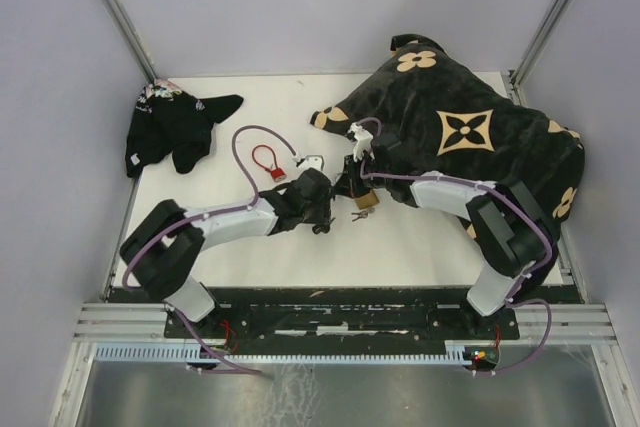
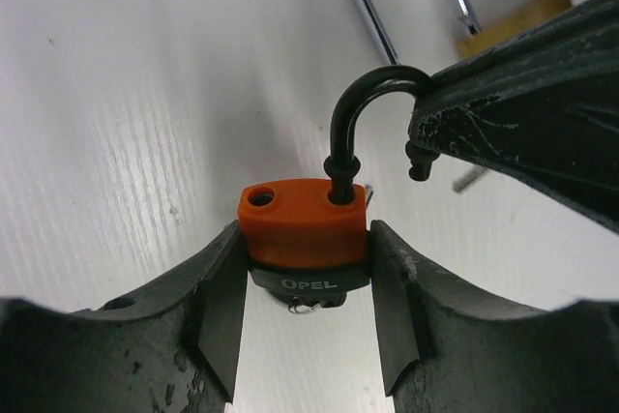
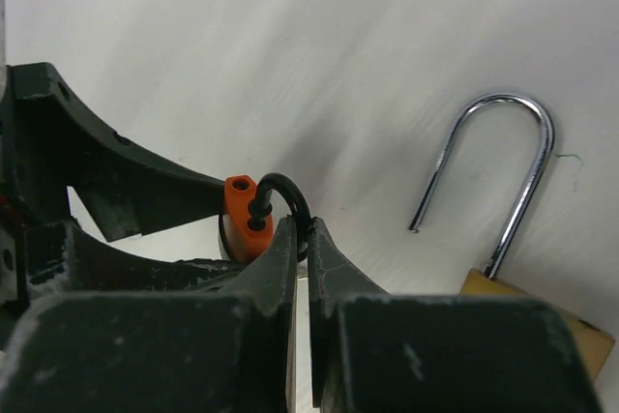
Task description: Unlock with the key
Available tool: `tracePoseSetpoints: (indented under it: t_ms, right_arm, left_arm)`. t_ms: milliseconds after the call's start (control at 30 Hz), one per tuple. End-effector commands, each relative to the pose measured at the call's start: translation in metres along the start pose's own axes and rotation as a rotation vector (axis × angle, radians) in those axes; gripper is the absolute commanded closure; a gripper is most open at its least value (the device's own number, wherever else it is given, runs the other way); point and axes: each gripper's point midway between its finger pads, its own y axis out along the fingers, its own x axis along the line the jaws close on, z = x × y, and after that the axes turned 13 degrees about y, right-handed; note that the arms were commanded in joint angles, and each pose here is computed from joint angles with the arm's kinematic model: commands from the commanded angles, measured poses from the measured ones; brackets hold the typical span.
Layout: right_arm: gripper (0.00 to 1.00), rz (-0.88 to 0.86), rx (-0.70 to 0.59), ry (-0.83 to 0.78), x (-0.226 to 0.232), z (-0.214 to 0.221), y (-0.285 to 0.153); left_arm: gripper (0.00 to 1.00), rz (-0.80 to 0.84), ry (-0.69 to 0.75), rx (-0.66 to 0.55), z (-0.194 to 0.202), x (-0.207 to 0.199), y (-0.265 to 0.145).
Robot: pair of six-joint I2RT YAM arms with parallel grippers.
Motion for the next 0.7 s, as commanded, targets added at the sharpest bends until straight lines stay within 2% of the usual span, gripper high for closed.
tracePoseSetpoints:
  t_ms: [0, 100, 233, 433, 567, 667]
  right_arm:
    - [0.98, 0.164, 0.003, -0.072, -0.036, -0.02, 0.012]
    - [0.98, 0.215, 0.035, -0.094, -0.05, -0.024, 0.026]
    - [0.95, 0.266, 0.068, -0.124, -0.066, -0.027, 0.038]
    - [0.71, 0.286, 0.055, -0.159, -0.066, -0.04, 0.04]
    - [0.54, 0.275, 0.049, -0.184, -0.052, -0.047, 0.032]
    - [0.48, 0.277, 0.051, -0.203, -0.038, -0.042, 0.024]
  left_arm:
    - [0.82, -0.225, -0.117, 0.059, 0.005, 0.031, 0.02]
    - [0.57, -0.239, -0.131, 0.081, 0.005, 0.029, 0.03]
    - [0.38, -0.232, -0.15, 0.068, -0.004, 0.027, 0.029]
    - [0.21, -0.17, -0.226, 0.038, -0.013, 0.035, 0.011]
    - [0.18, -0.119, -0.274, 0.005, -0.019, 0.041, -0.008]
    - [0.17, -0.077, -0.318, -0.028, -0.026, 0.048, -0.024]
